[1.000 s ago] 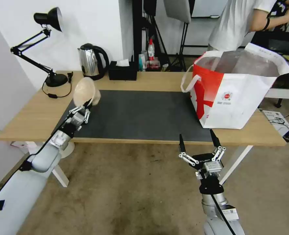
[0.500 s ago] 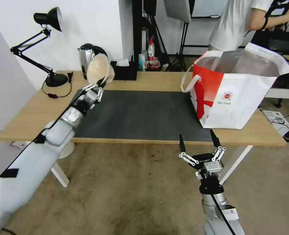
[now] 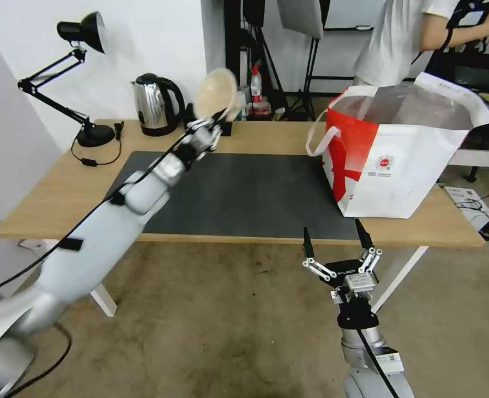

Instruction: Pick up the trash from the table and place it into the takeout bag.

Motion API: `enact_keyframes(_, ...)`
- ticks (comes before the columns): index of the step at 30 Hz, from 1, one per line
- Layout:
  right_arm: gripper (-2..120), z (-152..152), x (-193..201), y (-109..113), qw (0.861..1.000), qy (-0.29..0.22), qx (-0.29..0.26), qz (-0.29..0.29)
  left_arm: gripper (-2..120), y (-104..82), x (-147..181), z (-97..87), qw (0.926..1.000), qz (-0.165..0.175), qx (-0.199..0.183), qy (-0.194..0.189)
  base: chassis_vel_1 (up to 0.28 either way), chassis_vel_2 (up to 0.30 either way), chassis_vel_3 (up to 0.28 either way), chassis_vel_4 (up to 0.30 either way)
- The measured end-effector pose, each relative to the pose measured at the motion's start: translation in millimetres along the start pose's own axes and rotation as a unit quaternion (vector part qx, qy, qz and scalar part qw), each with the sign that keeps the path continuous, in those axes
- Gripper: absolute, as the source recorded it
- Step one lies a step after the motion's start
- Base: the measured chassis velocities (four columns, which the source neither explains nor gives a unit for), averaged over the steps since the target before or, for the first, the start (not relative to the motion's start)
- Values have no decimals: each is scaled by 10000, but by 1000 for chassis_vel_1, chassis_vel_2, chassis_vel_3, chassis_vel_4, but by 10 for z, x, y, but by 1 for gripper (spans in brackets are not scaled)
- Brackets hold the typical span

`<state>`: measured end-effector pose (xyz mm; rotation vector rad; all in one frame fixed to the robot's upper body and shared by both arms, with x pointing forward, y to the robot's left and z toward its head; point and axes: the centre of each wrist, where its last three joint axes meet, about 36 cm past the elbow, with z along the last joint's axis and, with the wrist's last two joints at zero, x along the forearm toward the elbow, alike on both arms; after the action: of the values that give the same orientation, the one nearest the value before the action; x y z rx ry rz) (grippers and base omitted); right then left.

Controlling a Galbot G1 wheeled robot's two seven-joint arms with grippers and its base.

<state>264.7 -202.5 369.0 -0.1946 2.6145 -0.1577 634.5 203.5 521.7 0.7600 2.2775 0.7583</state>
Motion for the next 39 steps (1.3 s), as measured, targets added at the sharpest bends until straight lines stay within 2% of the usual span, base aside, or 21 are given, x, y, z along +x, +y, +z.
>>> enact_keyframes(8, 100, 0, 0, 0, 10000, 0, 0, 0, 0, -125, -495, -86, 9996, 182, 10, -192, 0, 0, 0, 0)
enact_keyframes(15, 100, 0, 0, 0, 10000, 0, 0, 0, 0, -117, -808, -195, 9989, 295, -81, -348, 0, 0, 0, 0)
enact_keyframes(24, 100, 0, 0, 0, 10000, 0, 0, 0, 0, 39, -1261, -403, 9968, 368, -254, -656, 0, 0, 0, 0)
enact_keyframes(27, 100, 0, 0, 0, 10000, 0, 0, -1, 0, 31, -1352, -449, 9962, 417, -282, -711, 0, 0, 0, 0)
enact_keyframes(30, 100, 0, 0, 0, 10000, 0, 0, 0, 0, 0, -1612, -612, 9943, 538, -332, -864, 0, 0, 0, 0)
enact_keyframes(36, 100, 0, 0, 0, 10000, 0, 0, 0, 0, -32, -1848, -741, 9924, 633, -396, -974, 0, 0, 0, 0)
enact_keyframes(39, 100, 0, 0, 0, 10000, 1, 0, 0, 0, -110, -2014, -805, 9915, 673, -375, -1048, 0, 0, 0, 0)
